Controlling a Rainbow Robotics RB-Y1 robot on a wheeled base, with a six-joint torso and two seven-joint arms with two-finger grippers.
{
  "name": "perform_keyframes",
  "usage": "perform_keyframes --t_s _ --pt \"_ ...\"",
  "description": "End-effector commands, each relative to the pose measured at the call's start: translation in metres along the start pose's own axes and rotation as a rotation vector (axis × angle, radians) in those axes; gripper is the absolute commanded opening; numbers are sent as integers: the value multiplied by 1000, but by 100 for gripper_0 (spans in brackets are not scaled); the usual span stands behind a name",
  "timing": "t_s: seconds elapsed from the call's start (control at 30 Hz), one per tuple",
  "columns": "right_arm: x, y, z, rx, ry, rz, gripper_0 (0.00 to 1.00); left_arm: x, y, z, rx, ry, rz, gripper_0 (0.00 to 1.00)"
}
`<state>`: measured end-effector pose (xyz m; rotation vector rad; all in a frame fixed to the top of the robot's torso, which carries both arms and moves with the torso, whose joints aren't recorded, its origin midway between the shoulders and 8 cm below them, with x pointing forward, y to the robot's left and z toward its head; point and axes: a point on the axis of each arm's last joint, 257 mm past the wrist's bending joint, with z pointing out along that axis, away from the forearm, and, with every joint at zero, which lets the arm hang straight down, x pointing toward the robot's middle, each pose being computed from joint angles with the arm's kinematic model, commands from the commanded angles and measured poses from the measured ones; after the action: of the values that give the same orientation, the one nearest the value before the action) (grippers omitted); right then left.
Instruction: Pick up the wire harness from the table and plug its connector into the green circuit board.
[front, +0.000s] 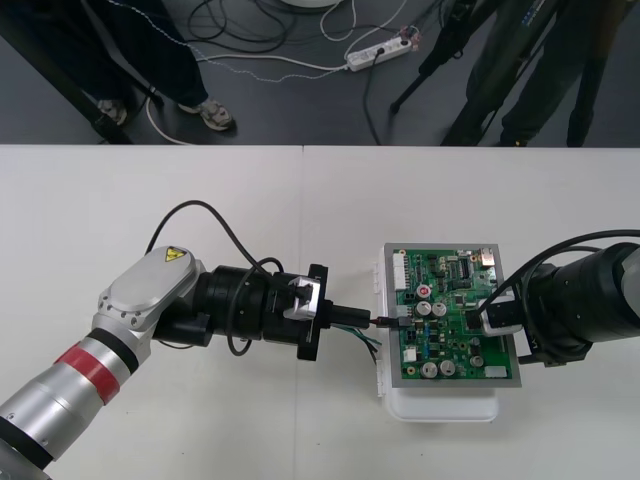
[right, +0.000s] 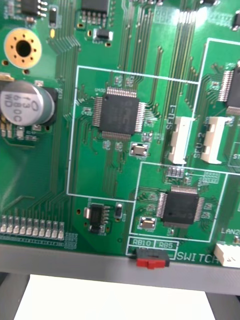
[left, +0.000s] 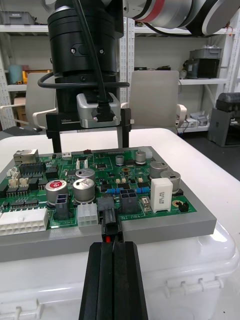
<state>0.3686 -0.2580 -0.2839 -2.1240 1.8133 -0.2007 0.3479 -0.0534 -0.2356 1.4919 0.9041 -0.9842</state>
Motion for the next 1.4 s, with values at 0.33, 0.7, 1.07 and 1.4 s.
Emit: perform_keyframes --t_s 0.33,0.7,1.07,1.4 --pt "-18 -3 -1 -6 -34 9 100 -11 14 21 -1 -2 139 0" --pt "-20 -3 -1 -6 -40 13 100 -11 13 22 2 -2 152 0" --pt "-19 -3 0 -8 -35 14 100 -14 14 26 1 -13 160 0" --pt "-18 -3 -1 -8 -32 13 100 -14 8 29 17 -14 162 0"
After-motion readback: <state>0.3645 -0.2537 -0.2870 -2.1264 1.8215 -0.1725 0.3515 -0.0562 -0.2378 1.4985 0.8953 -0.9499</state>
